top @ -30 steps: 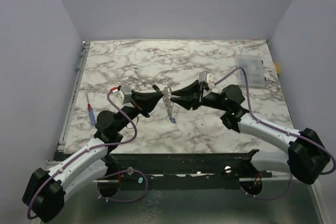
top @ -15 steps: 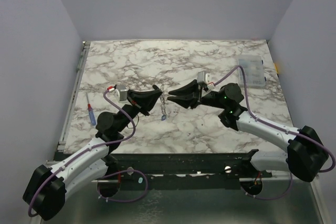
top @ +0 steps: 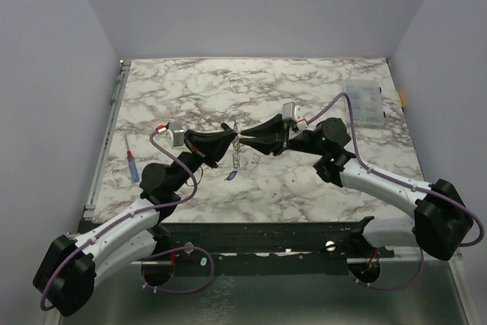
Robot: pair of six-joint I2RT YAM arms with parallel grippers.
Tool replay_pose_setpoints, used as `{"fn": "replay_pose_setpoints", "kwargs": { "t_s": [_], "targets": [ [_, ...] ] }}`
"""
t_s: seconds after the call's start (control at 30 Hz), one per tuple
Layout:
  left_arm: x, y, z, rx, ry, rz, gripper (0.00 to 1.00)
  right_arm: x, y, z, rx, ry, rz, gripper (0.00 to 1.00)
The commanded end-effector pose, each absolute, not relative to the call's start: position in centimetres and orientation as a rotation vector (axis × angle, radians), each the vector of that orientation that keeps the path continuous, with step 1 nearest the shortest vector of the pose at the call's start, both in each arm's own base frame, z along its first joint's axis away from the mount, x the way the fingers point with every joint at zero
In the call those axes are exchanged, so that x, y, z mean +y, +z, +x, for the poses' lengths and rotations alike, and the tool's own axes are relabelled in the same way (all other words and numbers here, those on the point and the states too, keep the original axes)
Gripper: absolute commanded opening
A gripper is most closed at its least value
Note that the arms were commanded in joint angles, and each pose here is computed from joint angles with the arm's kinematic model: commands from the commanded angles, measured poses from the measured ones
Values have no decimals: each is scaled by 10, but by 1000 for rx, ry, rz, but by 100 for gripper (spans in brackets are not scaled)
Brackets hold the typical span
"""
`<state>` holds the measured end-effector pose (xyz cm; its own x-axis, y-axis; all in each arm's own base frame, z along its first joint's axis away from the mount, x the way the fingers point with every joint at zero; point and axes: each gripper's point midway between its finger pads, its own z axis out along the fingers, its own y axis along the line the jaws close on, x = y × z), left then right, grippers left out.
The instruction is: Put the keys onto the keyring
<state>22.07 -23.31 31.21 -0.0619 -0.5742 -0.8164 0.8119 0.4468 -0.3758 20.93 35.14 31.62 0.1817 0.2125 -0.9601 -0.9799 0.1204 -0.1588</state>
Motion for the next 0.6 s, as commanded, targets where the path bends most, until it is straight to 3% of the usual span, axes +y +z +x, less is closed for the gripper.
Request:
{"fn": "replay_pose_setpoints", "kwargs": {
  "t_s": [0.0, 0.57],
  "targets": [
    [-231, 325, 216, 1105, -1172, 243, 0, 357, 325, 211, 934, 1089, -1059, 30],
    [-227, 328, 213, 1084, -1159, 234, 0, 352, 326, 217, 947, 1011, -1037, 30]
  ]
}}
